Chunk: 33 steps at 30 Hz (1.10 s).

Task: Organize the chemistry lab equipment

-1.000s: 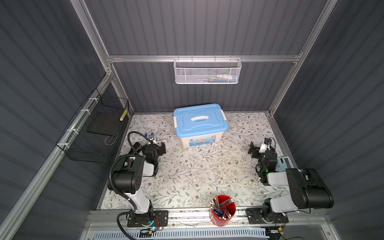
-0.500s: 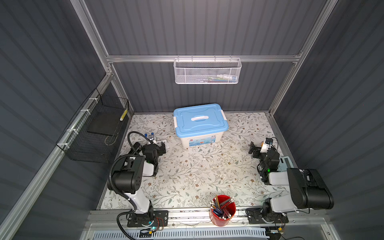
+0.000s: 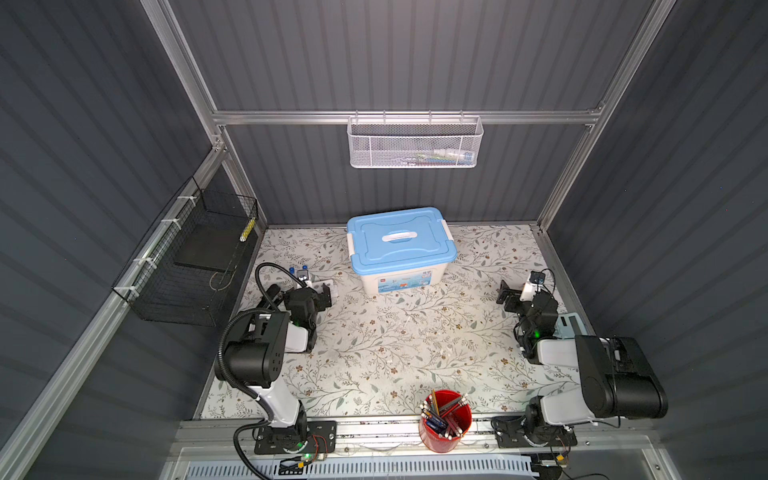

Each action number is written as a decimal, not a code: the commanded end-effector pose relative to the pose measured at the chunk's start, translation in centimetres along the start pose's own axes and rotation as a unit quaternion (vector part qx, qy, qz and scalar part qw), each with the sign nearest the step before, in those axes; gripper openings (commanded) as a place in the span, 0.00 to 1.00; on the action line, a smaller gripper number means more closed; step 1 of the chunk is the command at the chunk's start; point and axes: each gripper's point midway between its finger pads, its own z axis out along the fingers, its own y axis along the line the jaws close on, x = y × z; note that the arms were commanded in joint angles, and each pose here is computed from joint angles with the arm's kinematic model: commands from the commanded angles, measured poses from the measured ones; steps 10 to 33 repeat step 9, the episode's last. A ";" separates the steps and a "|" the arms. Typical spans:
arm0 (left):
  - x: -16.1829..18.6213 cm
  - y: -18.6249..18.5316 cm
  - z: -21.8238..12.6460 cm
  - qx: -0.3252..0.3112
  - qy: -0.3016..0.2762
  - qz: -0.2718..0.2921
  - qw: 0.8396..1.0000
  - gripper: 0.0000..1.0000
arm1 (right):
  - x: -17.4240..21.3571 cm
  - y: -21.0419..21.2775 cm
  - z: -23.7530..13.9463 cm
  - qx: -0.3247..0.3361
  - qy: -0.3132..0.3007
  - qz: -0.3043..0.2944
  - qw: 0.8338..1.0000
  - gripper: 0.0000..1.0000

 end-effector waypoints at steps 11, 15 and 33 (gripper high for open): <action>1.1 -0.1 0.1 0.003 0.025 0.007 1.000 1.00 | -0.2 -0.1 0.2 0.000 0.005 0.002 1.000 0.99; 1.1 -0.1 0.1 0.003 0.025 0.007 1.000 1.00 | -0.2 -0.1 0.2 0.000 0.005 0.002 1.000 0.99; 1.1 -0.1 0.1 0.003 0.025 0.007 1.000 1.00 | -0.2 -0.1 0.2 0.000 0.005 0.002 1.000 0.99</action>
